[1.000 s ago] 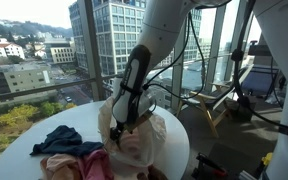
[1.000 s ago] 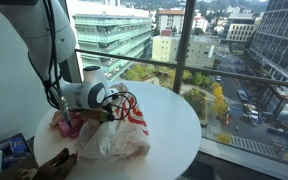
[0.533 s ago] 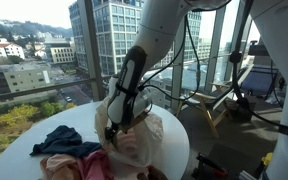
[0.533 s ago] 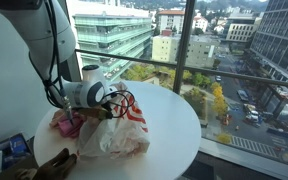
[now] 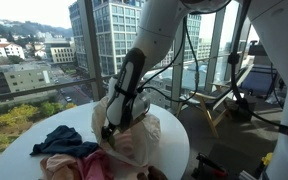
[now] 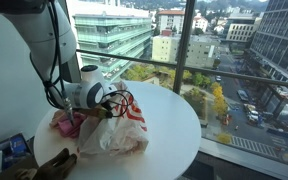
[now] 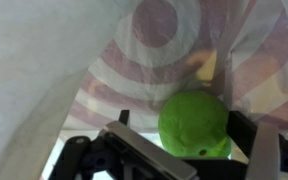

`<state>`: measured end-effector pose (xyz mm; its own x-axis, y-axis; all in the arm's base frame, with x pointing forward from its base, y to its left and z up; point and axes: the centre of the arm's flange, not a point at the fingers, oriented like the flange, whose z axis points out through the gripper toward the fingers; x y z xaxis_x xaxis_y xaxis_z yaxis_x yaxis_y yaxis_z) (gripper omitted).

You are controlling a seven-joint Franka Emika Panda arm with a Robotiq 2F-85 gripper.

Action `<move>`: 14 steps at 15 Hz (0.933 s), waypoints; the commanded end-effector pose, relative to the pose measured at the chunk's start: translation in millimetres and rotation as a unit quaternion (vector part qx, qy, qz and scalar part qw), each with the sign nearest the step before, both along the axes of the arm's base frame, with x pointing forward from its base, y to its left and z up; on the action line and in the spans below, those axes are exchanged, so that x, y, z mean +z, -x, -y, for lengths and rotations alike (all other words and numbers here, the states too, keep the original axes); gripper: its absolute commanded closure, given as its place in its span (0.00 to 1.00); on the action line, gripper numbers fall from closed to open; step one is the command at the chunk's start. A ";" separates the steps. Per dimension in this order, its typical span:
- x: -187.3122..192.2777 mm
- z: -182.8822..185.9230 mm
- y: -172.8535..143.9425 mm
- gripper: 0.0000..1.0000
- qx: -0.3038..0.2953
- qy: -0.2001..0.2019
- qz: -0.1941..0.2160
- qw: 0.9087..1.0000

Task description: Take the items out of the white plastic bag.

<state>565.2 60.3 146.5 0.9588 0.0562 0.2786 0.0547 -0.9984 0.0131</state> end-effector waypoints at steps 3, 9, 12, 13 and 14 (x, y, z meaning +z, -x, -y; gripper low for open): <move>-27.1 -3.3 -20.2 0.00 -0.011 -0.049 0.028 0.998; -42.5 7.5 -38.7 0.00 -0.016 -0.041 0.069 0.997; -42.8 16.4 -37.8 0.27 -0.007 -0.033 0.082 0.996; -42.5 17.8 -34.9 0.34 -0.005 -0.032 0.082 0.996; -40.3 18.2 -31.4 0.42 -0.003 -0.031 0.083 0.996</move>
